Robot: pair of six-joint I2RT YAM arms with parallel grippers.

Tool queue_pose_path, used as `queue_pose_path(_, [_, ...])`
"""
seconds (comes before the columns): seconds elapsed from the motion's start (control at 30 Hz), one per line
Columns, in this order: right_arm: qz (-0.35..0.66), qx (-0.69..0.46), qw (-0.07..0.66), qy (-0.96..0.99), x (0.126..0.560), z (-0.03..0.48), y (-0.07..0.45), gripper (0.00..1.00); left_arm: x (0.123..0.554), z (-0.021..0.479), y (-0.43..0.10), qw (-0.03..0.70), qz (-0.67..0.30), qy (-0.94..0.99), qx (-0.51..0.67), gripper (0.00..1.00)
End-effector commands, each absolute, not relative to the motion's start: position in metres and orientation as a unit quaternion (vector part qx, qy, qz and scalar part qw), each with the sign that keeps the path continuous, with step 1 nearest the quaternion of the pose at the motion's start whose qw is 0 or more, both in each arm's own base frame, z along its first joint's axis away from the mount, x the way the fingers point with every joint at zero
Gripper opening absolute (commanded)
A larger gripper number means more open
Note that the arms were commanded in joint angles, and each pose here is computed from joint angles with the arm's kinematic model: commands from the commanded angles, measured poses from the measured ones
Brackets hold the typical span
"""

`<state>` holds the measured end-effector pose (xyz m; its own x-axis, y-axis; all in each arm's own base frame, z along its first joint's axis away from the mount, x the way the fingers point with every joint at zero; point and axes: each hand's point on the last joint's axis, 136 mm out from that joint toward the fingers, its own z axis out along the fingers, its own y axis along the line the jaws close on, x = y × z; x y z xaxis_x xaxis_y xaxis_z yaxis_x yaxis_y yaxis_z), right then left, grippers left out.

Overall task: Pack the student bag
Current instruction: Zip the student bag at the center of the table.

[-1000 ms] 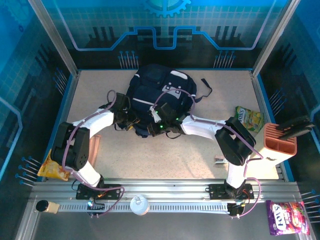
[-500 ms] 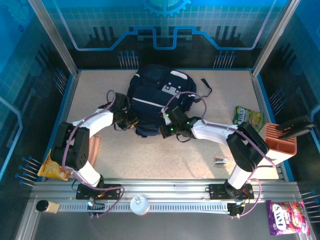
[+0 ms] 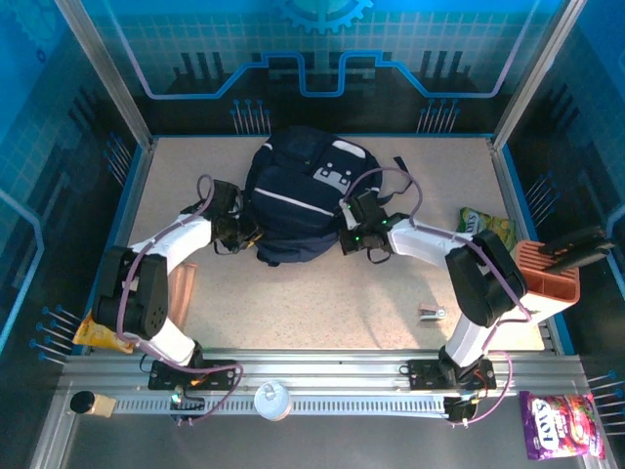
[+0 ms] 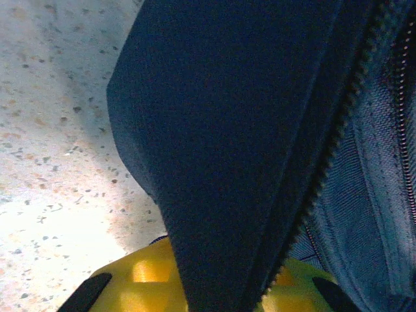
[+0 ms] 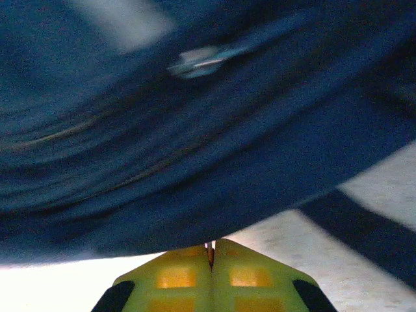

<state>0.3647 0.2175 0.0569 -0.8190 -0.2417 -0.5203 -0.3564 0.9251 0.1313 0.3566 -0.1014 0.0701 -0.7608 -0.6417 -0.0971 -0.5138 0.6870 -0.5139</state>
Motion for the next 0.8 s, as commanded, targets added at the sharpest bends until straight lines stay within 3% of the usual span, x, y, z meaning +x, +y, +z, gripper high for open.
queue_pose_path(0.0, [0.059, -0.111, 0.251, 0.96, 0.389, 0.052, 0.183, 0.06, 0.357, 0.079, -0.085, 0.157, -0.227, 0.907, -0.319, 0.11])
queue_pose_path(0.27, [0.046, -0.03, 0.259, 0.964, 0.423, 0.055, 0.155, 0.16, 0.347, 0.075, -0.093, 0.136, -0.24, 0.912, -0.303, 0.11])
queue_pose_path(0.5, [0.09, 0.004, 0.275, 0.957, 0.417, 0.076, 0.15, 0.32, 0.334, 0.079, -0.117, 0.118, -0.26, 0.919, -0.272, 0.14])
queue_pose_path(0.6, [0.115, 0.005, 0.295, 0.949, 0.407, 0.093, 0.151, 0.42, 0.332, 0.089, -0.133, 0.126, -0.25, 0.93, -0.239, 0.21])
queue_pose_path(0.77, [0.144, 0.034, 0.326, 0.934, 0.395, 0.12, 0.144, 0.63, 0.326, 0.105, -0.128, 0.156, -0.189, 0.949, -0.196, 0.45])
